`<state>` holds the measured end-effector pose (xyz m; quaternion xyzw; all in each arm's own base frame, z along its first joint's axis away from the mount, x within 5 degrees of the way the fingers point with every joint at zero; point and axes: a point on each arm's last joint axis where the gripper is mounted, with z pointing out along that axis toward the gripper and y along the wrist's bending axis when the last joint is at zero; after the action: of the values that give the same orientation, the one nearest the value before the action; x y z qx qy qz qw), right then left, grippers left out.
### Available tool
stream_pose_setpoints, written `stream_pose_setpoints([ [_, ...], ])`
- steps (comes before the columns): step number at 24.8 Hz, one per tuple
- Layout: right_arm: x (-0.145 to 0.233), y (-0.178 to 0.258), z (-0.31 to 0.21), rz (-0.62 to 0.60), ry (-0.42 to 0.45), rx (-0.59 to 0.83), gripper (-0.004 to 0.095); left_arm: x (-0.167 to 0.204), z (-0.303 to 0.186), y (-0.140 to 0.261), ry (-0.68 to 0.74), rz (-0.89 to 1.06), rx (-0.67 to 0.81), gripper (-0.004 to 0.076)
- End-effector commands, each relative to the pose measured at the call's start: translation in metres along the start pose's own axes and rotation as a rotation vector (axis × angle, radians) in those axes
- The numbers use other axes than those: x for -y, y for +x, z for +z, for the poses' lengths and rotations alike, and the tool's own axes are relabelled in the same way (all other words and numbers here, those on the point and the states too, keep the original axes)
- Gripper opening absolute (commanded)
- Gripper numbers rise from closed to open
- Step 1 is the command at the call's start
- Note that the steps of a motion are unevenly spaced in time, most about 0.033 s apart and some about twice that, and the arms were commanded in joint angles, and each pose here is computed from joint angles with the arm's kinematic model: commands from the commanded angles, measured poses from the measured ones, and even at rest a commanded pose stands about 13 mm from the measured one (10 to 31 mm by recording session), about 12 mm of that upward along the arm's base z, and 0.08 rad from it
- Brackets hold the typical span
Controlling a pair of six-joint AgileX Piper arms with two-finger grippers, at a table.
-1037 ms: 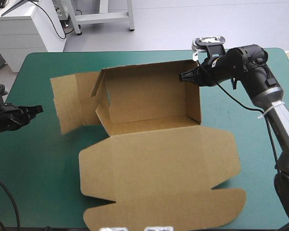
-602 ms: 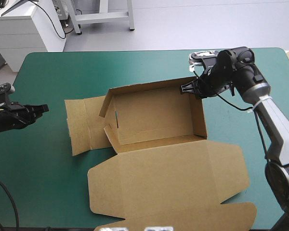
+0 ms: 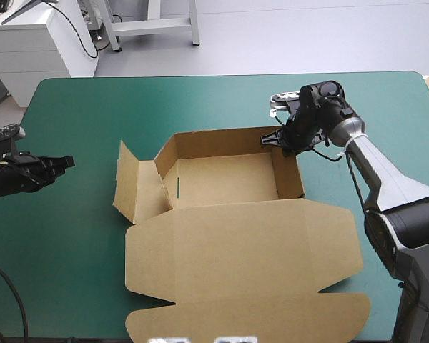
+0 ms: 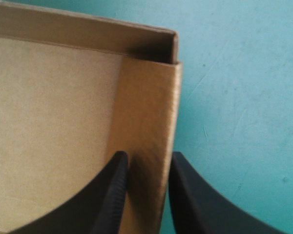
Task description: Fold the box
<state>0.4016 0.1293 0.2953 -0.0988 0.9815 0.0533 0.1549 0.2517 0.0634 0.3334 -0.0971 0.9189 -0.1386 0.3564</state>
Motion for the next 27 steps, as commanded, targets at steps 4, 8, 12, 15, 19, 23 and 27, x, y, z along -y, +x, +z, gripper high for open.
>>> stream_pose_setpoints([
  [4,-0.005,-0.011,-0.068,0.013,-0.043,0.165,0.0840,0.009,-0.012,-0.010,0.015,0.006,0.089,0.0007],
  [8,-0.007,0.002,-0.089,0.012,-0.075,0.186,0.0835,0.009,-0.012,-0.010,0.017,0.006,0.090,0.0007],
  [12,-0.004,0.024,-0.075,0.018,-0.064,0.097,0.0835,0.009,-0.012,-0.011,0.015,0.003,0.101,0.0007],
  [15,-0.002,0.027,-0.057,0.021,-0.052,0.051,0.0835,0.009,-0.012,-0.011,0.015,0.003,0.101,0.0007],
  [19,-0.002,0.025,-0.039,0.021,-0.046,0.017,0.0833,0.009,-0.012,-0.011,0.015,0.003,0.101,0.0007],
  [23,-0.001,0.024,-0.023,0.011,-0.040,-0.035,0.0831,0.009,-0.012,-0.011,0.015,0.003,0.101,0.0007],
  [27,-0.001,0.024,-0.013,0.006,-0.039,-0.066,0.0826,0.009,-0.012,-0.011,0.015,0.006,0.101,0.0007],
])
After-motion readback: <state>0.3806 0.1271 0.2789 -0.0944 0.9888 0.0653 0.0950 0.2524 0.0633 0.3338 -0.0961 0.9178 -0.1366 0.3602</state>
